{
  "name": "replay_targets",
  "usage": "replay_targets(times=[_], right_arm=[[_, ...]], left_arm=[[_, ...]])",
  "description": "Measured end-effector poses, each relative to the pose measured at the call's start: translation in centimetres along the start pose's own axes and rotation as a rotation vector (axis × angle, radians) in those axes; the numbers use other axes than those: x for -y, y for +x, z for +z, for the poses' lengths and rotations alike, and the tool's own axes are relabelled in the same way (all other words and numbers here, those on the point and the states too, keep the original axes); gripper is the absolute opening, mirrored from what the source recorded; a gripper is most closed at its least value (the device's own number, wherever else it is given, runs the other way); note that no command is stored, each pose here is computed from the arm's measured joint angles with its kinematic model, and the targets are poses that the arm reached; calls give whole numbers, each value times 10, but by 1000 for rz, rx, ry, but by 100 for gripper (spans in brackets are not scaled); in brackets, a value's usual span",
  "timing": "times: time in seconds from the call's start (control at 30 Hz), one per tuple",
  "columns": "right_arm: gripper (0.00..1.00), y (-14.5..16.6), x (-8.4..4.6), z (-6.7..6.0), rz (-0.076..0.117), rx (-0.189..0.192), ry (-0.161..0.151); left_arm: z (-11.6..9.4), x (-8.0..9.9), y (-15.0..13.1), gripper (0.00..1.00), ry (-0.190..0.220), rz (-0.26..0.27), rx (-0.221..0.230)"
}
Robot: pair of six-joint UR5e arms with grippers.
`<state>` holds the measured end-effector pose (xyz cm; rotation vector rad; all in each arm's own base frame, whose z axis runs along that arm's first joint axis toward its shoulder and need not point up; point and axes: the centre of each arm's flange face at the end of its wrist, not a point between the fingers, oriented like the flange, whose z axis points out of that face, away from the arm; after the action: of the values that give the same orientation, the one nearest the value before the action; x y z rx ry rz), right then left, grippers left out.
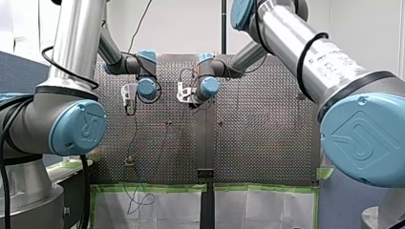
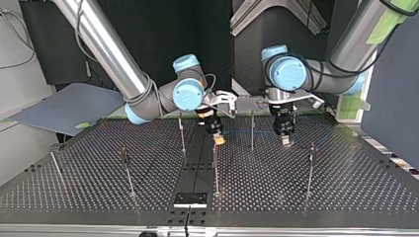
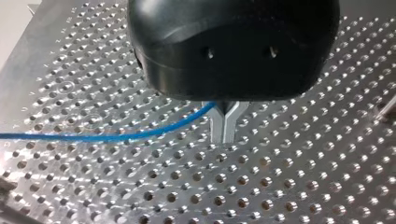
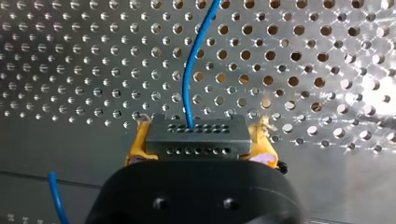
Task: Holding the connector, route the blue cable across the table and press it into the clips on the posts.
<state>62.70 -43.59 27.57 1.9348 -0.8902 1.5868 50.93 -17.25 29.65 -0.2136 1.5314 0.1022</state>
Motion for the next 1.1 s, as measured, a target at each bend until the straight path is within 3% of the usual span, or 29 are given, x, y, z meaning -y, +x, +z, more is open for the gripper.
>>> replay_targets(times=[0.17, 0.63, 1.1], right_arm=[[0, -4, 2, -10, -4, 18, 3], [0, -57, 14, -30, -21, 121, 16], [0, -69, 11, -30, -10, 136, 18]], left_arm=[[-7, -3, 17, 0, 4, -10, -7], [-32, -11, 105, 0, 19, -30, -103], [-70, -19, 151, 0, 90, -24, -165]])
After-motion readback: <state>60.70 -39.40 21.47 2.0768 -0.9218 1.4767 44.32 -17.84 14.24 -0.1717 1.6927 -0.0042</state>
